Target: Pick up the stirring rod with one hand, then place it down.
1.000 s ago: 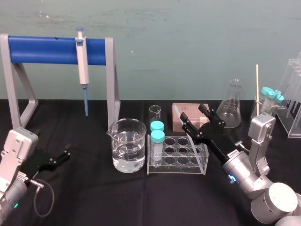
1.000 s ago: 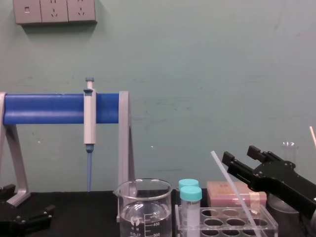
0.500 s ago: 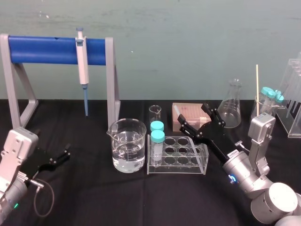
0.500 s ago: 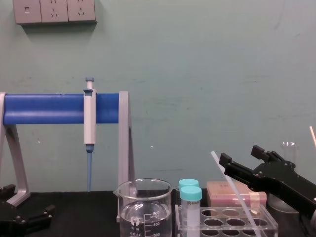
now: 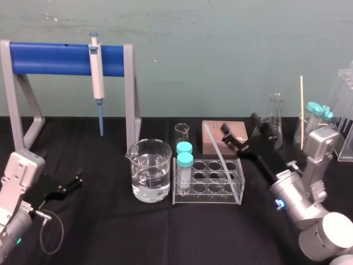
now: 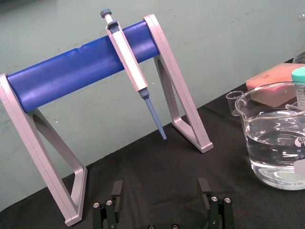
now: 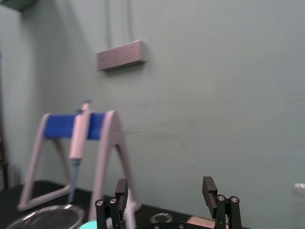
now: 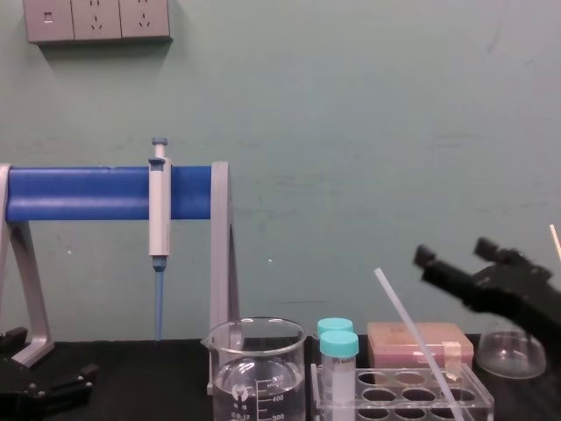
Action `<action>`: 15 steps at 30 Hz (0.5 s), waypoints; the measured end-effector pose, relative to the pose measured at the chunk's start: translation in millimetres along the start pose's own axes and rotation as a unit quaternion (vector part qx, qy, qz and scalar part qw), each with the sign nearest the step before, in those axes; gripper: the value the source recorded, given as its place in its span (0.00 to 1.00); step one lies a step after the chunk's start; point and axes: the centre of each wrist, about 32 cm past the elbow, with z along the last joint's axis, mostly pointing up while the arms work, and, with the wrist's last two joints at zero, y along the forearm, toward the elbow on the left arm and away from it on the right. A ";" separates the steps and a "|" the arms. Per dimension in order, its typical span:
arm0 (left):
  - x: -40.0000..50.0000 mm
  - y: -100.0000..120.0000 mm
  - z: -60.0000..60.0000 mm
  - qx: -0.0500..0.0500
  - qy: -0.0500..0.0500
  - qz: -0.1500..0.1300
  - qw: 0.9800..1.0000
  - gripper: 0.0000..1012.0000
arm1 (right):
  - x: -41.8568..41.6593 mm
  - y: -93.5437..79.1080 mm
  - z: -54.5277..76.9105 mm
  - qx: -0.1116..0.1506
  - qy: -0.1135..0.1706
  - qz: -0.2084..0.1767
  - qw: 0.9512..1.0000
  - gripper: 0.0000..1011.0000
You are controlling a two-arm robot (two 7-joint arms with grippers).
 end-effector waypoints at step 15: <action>0.0 0.0 0.0 0.000 0.000 0.000 1.000 0.99 | 8.3 -39.3 21.6 -0.095 0.039 -0.172 0.980 0.99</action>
